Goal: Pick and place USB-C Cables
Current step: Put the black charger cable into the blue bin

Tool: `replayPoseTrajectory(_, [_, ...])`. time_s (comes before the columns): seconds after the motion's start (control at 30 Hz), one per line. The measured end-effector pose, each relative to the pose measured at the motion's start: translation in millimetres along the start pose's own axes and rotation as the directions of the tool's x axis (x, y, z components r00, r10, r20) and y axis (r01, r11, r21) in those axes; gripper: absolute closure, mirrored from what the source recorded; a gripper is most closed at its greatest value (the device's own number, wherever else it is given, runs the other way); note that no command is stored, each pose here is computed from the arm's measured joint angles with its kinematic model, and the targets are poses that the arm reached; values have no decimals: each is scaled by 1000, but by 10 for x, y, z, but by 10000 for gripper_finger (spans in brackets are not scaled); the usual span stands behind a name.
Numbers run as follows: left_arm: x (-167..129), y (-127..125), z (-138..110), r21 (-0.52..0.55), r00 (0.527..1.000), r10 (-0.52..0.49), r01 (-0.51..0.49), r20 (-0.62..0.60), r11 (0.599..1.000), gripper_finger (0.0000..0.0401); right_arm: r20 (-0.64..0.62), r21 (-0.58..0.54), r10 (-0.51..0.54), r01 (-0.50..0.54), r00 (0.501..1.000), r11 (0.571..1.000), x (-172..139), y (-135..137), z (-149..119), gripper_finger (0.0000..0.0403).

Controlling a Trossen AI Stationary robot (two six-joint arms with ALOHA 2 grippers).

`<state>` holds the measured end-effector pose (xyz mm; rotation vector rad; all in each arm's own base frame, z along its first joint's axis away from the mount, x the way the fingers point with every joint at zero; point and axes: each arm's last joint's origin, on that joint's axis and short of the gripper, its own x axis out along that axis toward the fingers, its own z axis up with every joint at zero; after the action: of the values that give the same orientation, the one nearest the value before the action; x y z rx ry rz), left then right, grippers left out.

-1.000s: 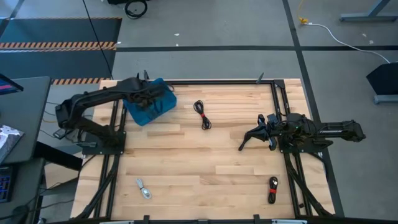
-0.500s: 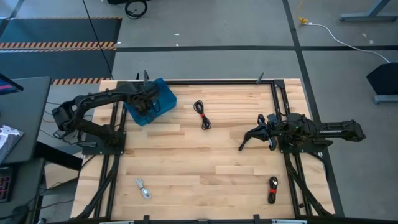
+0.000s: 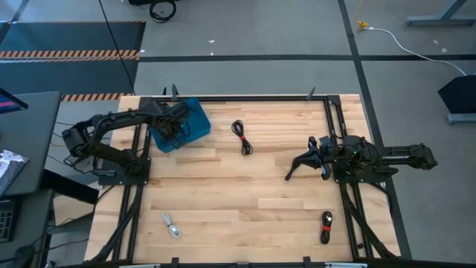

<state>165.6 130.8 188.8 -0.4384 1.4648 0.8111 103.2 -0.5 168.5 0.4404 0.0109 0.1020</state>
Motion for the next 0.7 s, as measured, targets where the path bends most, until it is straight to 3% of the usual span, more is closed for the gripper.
replayPoseTrajectory(0.37, [-2, -27, -2, 50, 997, -72, 73, -9, 996, 367, 0, -7, 0, 0, 1000, 1000, 0, 0, 0, 369])
replayPoseTrajectory(0.7, [-34, -73, 3, 103, 1000, 6, -8, 17, 995, 266, 0, -13, 0, 0, 1000, 1000, 0, 0, 0, 369])
